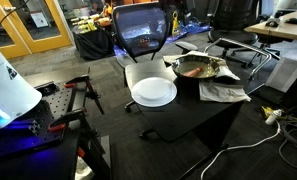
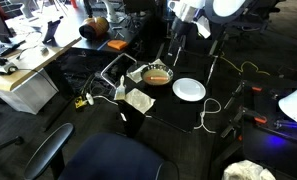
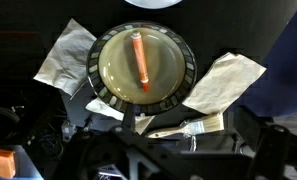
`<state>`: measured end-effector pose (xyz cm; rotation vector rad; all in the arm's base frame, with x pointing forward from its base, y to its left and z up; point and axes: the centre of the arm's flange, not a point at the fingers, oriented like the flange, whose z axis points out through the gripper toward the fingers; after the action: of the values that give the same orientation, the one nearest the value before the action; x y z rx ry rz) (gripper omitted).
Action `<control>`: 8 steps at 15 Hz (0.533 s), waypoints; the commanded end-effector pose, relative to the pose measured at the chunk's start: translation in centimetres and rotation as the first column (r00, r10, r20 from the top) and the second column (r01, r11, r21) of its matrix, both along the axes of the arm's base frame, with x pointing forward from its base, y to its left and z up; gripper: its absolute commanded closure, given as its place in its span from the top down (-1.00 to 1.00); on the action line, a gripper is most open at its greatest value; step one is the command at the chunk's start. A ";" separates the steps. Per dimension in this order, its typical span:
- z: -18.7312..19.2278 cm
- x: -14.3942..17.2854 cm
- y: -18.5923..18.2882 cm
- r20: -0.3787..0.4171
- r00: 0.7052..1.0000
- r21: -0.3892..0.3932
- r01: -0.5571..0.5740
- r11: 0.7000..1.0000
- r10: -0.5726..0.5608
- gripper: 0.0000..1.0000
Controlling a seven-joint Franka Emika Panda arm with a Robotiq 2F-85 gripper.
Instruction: Pick up the marker from the bowl and place it on the table
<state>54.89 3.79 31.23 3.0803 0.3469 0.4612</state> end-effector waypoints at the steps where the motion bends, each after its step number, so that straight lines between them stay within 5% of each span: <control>1: -2.3 3.7 0.2 -0.025 0.999 0.012 0.035 0.999 -0.035 1.00; 2: -1.7 1.6 0.0 -0.013 1.000 0.000 0.006 1.000 -0.007 1.00; 8: -2.9 2.9 0.1 -0.021 1.000 0.002 0.017 1.000 -0.016 1.00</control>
<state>57.77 3.87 28.38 3.0898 0.3212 0.4301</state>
